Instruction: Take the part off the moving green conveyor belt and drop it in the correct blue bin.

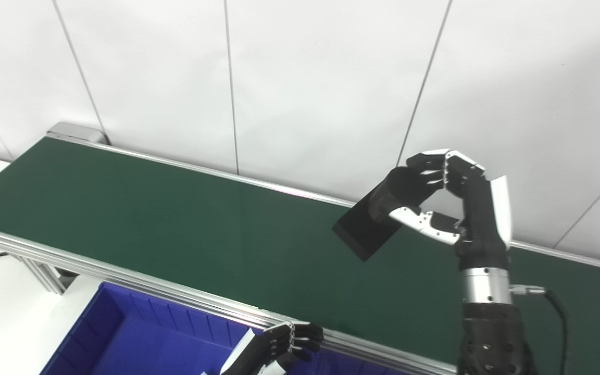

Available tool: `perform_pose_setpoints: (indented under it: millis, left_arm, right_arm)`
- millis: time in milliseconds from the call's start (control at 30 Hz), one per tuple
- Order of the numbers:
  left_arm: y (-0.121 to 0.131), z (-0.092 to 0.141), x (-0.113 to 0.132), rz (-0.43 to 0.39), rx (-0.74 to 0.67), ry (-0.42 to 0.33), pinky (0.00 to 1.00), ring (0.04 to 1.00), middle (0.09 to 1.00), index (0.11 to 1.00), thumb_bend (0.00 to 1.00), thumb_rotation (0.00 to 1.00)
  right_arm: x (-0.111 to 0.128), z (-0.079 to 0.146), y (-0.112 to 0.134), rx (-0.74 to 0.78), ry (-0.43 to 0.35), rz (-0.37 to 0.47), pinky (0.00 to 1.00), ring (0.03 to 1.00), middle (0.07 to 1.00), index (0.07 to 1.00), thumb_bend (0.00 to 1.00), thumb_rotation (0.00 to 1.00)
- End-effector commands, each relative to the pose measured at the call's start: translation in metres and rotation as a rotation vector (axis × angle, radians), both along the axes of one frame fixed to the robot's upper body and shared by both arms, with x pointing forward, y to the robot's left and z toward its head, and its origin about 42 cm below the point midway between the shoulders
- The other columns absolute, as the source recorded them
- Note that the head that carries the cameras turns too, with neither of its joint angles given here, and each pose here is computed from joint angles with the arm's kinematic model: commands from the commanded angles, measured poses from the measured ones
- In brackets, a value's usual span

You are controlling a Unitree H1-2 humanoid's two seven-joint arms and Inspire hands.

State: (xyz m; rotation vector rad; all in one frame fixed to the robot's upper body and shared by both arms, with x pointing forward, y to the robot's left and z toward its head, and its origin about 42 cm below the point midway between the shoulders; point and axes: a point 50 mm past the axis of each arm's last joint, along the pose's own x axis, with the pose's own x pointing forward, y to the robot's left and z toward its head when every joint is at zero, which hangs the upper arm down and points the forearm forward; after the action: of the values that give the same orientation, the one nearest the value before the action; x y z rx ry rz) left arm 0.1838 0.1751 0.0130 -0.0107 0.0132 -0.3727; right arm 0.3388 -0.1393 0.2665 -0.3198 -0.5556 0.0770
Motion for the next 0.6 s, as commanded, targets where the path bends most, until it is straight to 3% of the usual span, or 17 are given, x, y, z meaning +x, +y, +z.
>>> perform_pose_setpoints:
  millis: [0, 333, 567]
  left_arm:
    - [0.002, 0.012, 0.005, -0.006, -0.025, -0.072, 0.63, 0.695, 0.739, 0.727, 0.72, 0.83]
    - [0.019, 0.016, 0.01, -0.013, -0.045, -0.08, 0.63, 0.692, 0.725, 0.721, 0.74, 0.83]
    - [0.03, 0.02, 0.009, -0.006, -0.033, -0.072, 0.64, 0.698, 0.731, 0.721, 0.74, 0.82]
  right_arm:
    - [-0.008, 0.019, -0.005, 0.008, -0.053, -0.012, 0.37, 0.453, 0.501, 0.519, 0.5, 0.0]
    - [-0.042, 0.022, -0.037, 0.011, -0.077, -0.082, 0.37, 0.459, 0.51, 0.484, 0.5, 0.0]
    - [-0.068, 0.014, -0.051, 0.014, -0.043, -0.121, 0.36, 0.459, 0.531, 0.459, 0.5, 0.0]
